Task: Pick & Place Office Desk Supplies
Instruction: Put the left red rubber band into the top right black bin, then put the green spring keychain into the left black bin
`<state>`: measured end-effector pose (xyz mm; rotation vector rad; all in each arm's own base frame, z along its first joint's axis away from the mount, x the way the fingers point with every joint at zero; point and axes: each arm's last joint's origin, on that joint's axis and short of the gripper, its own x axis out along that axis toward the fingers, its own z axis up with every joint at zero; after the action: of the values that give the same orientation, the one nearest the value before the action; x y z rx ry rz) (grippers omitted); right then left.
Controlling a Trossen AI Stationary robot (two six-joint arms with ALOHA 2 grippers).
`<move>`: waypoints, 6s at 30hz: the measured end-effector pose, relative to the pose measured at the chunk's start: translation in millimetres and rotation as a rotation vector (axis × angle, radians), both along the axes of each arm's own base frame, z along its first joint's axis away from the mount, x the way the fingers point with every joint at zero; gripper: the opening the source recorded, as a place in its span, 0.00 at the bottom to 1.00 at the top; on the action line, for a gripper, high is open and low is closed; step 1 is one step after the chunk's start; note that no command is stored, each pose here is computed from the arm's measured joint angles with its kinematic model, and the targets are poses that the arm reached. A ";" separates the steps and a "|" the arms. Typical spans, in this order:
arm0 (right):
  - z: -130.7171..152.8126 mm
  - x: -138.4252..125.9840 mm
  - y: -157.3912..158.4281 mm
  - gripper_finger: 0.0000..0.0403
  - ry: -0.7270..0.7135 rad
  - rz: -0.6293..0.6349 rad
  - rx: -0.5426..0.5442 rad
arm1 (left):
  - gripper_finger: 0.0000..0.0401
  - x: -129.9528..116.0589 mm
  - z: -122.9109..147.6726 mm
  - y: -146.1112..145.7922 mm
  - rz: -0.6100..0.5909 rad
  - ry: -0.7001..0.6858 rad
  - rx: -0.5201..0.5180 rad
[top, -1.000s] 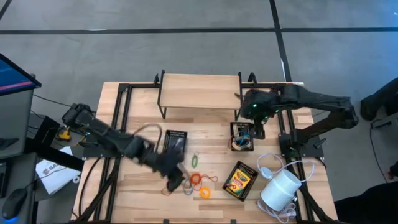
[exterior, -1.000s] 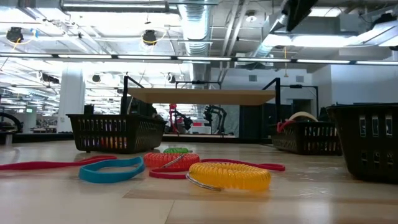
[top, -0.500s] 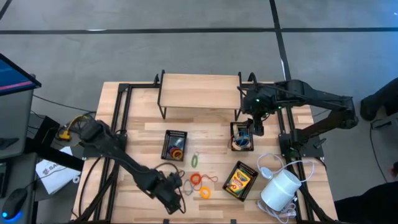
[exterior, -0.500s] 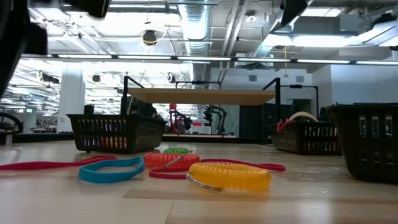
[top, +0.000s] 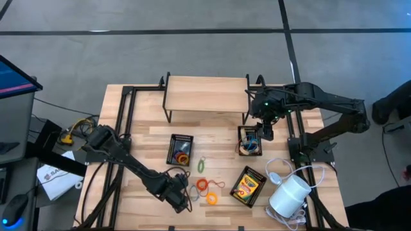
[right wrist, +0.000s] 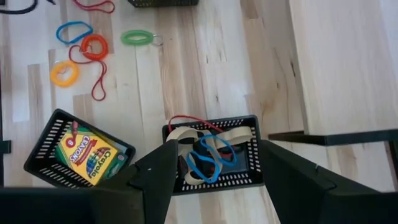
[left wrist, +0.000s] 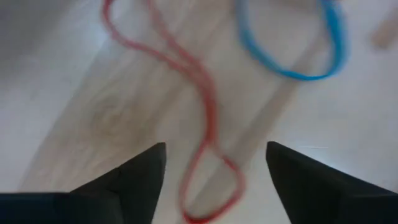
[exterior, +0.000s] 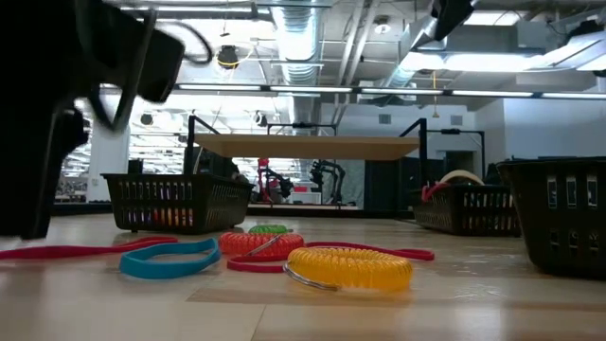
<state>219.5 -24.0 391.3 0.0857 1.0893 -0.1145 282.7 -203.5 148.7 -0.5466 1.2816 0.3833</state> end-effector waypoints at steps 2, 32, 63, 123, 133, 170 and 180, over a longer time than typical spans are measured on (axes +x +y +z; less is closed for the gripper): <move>-0.6 -1.1 0.6 0.54 0.013 -0.006 0.005 | 0.71 -1.8 -7.5 6.7 0.018 0.027 -0.008; 14.1 -29.0 8.2 0.54 -0.046 -0.068 0.050 | 0.56 2.0 45.3 36.0 -0.006 -0.289 -0.184; 16.2 -37.3 19.9 0.54 -0.038 -0.042 0.069 | 0.00 -1.5 45.9 54.7 0.269 -0.229 -0.154; 82.3 16.5 28.3 0.00 -0.862 0.253 0.486 | 0.18 38.3 315.4 174.5 -0.056 -1.650 0.348; 78.9 14.5 25.5 0.00 -0.829 0.241 0.471 | 0.18 42.7 306.8 173.9 -0.060 -1.610 0.341; 79.9 -18.1 15.0 0.00 -0.371 0.460 0.018 | 0.08 38.5 258.0 182.5 -0.274 -1.071 0.096; 90.2 -3.5 13.2 0.00 -0.262 0.438 0.038 | 0.01 38.8 257.2 198.7 -0.221 -1.059 0.074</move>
<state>216.0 -10.9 481.4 -0.1026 0.8272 0.3046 321.5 -4.8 405.9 -0.4338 0.2927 -0.0688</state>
